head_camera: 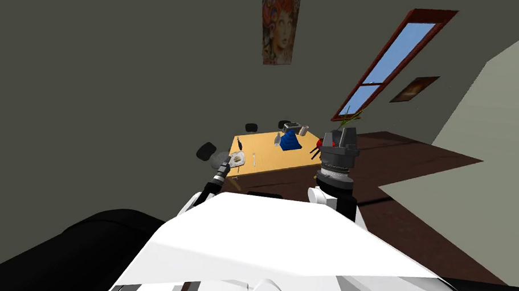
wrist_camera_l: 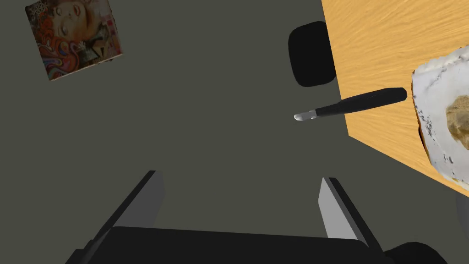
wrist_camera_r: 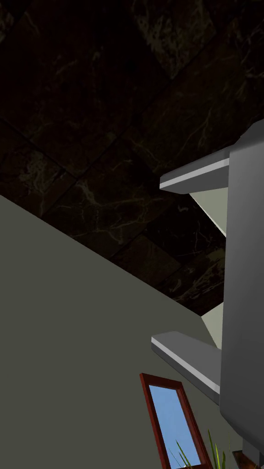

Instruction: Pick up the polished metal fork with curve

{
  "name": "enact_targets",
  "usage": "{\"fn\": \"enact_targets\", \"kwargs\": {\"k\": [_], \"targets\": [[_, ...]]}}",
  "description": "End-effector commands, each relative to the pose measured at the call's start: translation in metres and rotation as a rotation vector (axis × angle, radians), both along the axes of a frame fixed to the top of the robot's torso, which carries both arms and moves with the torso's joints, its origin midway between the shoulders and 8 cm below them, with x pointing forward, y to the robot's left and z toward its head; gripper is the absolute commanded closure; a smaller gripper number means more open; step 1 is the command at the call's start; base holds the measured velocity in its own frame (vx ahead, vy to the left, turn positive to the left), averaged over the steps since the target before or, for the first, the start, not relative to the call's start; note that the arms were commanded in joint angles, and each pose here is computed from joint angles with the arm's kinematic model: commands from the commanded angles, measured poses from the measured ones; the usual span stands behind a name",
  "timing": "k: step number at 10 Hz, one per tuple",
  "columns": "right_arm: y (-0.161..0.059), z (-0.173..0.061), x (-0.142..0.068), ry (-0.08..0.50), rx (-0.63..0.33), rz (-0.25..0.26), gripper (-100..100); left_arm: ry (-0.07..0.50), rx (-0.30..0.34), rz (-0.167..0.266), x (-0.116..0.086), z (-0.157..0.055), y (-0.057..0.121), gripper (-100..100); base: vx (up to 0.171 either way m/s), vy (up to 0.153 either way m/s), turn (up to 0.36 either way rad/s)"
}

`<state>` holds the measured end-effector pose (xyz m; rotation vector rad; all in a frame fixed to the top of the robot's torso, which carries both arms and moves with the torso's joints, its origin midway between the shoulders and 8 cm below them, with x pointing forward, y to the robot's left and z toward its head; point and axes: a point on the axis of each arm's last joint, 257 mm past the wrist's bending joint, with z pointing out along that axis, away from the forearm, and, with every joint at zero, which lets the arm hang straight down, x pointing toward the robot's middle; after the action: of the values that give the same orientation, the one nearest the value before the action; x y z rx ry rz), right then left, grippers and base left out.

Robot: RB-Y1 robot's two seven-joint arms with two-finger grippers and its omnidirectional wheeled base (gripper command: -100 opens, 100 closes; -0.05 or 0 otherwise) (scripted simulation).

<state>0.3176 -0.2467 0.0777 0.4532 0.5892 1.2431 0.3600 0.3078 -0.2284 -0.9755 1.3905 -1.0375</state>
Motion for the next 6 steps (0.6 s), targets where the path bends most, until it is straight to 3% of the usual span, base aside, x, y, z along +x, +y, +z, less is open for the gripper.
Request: {"fn": "enact_targets", "kwargs": {"k": [1, 2, 3, 6], "targets": [[0.0, 0.0, 0.0, 0.0, 0.0, 0.0, 0, 0.101, 0.035, 0.007, -0.011, -0.032, 0.016, -100, -0.029, -0.015, -0.4], [0.0, 0.0, 0.0, 0.0, 0.0, 0.0, 0, 0.168, 0.058, 0.013, -0.02, -0.054, 0.027, -100, -0.03, -0.012, -0.446], [0.0, 0.0, 0.0, 0.0, 0.0, 0.0, 0, 0.168, 0.058, 0.013, -0.02, -0.055, 0.028, -100, -0.019, -0.004, -0.074], [0.0, 0.0, 0.0, 0.0, 0.0, 0.0, 0, 0.374, 0.122, 0.043, -0.055, -0.119, 0.068, -100, -0.012, -0.018, -0.38]]}}
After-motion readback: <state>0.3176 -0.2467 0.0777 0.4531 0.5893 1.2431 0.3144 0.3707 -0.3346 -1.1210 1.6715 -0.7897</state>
